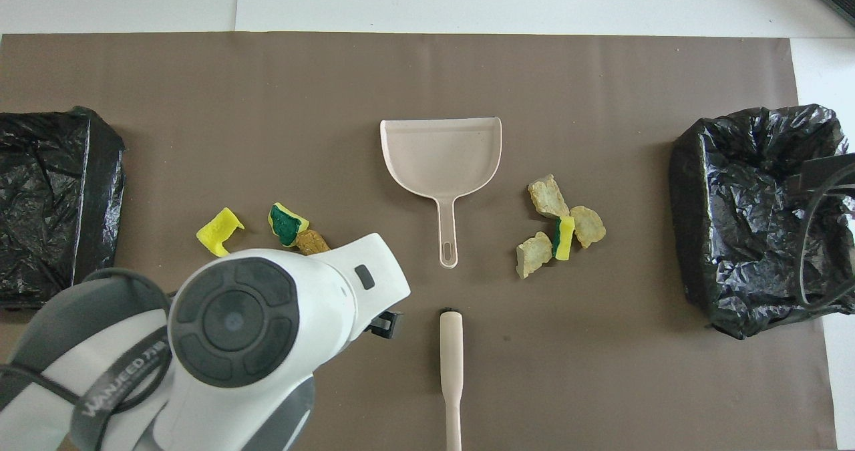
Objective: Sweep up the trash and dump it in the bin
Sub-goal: 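Reach the left gripper down and grasp the beige brush handle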
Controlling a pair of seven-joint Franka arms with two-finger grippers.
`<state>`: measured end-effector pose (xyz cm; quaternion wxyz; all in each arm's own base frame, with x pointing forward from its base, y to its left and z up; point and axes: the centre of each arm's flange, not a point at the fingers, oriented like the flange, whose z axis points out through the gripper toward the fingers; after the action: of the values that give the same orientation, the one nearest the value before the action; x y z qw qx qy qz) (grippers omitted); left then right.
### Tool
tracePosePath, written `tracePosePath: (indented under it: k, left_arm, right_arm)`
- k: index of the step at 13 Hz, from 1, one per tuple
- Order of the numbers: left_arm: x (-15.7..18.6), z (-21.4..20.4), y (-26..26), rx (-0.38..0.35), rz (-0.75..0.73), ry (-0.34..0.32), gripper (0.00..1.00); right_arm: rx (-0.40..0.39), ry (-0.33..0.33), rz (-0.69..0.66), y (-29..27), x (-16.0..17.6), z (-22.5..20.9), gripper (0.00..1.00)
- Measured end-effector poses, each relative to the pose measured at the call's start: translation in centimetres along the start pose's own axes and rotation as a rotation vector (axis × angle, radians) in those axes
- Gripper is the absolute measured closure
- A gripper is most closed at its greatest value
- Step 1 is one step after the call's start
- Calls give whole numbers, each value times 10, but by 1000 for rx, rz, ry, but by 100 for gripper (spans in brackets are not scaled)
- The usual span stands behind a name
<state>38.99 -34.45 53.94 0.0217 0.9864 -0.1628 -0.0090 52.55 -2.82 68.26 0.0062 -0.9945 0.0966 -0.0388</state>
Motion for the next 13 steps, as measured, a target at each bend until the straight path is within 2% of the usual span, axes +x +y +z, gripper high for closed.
tracePosePath:
  k: [4,6,13]
  left_arm:
    - [-33,30,52,-41,-60,-20,0]
    - [-47,43,72,-38,-87,-32,0]
    - [-117,140,143,-20,-146,-43,0]
  right_arm:
    - [0,0,0,0,0,0,0]
    - [0,0,0,0,0,0,0]
    - [0,0,0,0,0,0,0]
